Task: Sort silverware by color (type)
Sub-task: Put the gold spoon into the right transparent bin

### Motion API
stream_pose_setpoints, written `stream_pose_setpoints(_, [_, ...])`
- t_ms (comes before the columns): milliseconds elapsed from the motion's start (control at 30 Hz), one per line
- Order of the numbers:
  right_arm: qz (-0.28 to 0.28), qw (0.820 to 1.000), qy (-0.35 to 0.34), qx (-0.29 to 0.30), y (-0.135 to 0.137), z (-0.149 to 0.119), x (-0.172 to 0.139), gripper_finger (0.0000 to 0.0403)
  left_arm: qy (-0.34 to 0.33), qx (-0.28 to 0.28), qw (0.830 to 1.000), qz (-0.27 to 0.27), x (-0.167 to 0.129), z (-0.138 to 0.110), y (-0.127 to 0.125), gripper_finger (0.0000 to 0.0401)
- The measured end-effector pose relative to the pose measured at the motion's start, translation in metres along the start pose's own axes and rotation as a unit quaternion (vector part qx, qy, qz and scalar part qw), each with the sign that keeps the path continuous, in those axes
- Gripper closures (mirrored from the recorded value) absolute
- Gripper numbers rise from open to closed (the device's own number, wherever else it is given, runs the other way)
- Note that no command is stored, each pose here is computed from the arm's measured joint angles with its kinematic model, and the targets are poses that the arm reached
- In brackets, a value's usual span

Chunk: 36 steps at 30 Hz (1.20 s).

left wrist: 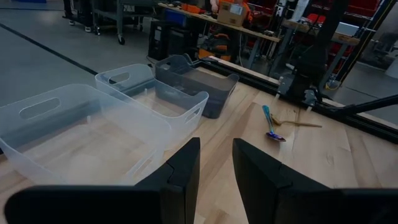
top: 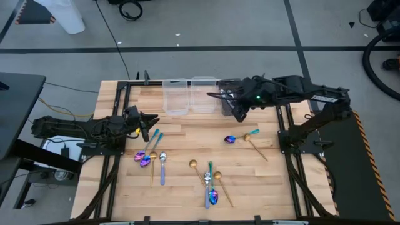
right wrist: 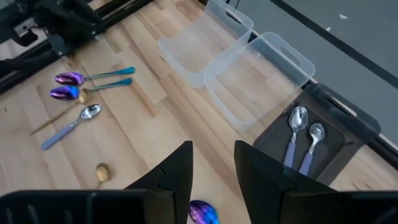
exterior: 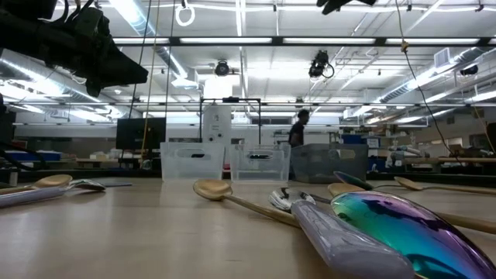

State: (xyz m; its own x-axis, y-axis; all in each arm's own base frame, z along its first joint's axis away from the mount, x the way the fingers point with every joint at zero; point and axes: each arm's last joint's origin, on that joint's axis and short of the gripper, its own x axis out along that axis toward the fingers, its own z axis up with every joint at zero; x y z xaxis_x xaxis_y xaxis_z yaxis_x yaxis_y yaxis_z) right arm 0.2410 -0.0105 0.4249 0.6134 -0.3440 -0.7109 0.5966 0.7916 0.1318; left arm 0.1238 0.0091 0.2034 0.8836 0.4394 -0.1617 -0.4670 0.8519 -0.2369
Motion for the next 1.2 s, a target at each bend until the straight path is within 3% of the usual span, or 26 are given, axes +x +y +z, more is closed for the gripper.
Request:
stream_pose_setpoints(533, [-0.002, 1.000, -0.005, 0.014, -0.007, -0.015, -0.030, 0.0274, 0.000, 0.000, 1.000, 0.000, 0.000, 0.000, 0.000, 0.0299])
stream_pose_setpoints(1200, [-0.048, 0.997, 0.062, 0.019, -0.014, -0.037, -0.041, 0.0274, 0.000, 0.000, 1.000, 0.000, 0.000, 0.000, 0.000, 0.0299])
